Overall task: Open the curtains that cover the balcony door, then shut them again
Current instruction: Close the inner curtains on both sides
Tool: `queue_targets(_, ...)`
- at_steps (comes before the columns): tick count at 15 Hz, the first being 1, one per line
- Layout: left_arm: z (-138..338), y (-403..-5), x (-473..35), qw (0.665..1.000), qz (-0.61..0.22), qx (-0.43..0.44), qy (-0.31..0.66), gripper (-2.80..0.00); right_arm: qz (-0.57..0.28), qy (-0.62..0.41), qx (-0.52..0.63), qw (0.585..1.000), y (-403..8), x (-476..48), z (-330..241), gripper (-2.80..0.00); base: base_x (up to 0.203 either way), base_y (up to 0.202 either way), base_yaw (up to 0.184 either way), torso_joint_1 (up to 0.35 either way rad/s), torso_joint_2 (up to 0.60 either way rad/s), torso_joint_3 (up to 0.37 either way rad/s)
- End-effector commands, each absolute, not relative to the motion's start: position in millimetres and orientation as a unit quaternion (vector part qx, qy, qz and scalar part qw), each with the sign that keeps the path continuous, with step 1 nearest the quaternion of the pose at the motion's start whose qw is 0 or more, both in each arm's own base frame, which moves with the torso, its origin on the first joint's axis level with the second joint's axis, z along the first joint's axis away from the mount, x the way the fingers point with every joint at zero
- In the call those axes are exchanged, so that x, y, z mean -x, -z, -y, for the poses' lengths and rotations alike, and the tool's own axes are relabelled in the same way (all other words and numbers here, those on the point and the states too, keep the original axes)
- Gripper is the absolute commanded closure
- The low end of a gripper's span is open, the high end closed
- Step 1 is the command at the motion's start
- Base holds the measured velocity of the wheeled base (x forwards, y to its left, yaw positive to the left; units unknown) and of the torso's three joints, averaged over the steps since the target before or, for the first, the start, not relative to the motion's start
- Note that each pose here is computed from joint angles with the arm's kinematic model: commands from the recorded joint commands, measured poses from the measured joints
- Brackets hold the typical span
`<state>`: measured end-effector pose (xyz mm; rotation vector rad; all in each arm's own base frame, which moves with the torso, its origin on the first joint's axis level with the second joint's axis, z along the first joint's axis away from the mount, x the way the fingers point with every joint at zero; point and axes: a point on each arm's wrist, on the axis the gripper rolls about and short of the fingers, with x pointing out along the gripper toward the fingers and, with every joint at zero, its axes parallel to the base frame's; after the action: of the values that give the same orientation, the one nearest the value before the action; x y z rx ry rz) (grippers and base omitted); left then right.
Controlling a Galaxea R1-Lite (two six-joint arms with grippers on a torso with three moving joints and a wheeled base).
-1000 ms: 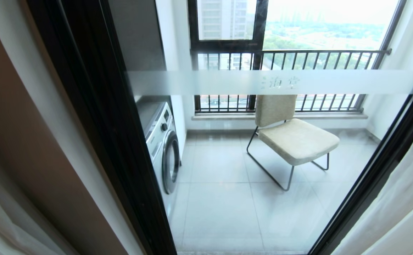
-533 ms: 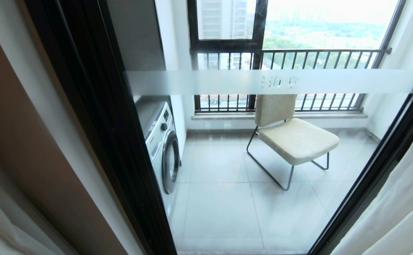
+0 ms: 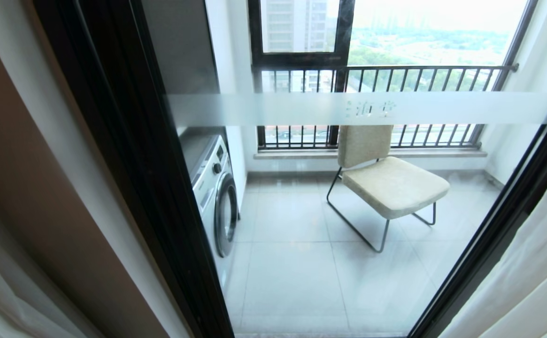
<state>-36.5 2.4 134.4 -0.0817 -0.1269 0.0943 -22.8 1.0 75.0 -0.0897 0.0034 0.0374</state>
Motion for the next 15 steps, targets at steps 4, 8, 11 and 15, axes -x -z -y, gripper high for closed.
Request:
queue_targets(4, -3, -184, 2, 0.997, -0.009, 0.037, -0.065, 0.00, -0.001, -0.019, 0.045, 0.999, -75, 23, -1, 0.00, 0.000, 0.000, 0.000, 0.000, 0.00, 0.000)
queue_targets(8, -7, -231, -38, 0.987, -0.024, 0.031, -0.158, 0.00, -0.001, -0.019, 0.045, 0.999, -75, 23, -1, 0.00, 0.000, 0.000, 0.000, 0.000, 0.00, 0.000)
queue_targets(11, -12, -265, -60, 0.959, -0.016, 0.014, -0.282, 0.00, -0.001, -0.019, 0.045, 0.999, -75, 23, -1, 0.00, 0.000, 0.000, 0.000, 0.000, 0.00, 0.000)
queue_targets(15, -21, -285, -82, 0.927, -0.020, 0.005, -0.375, 0.00, -0.001, -0.019, 0.045, 0.999, -75, 23, -1, 0.00, 0.000, 0.000, 0.000, 0.000, 0.00, 0.000)
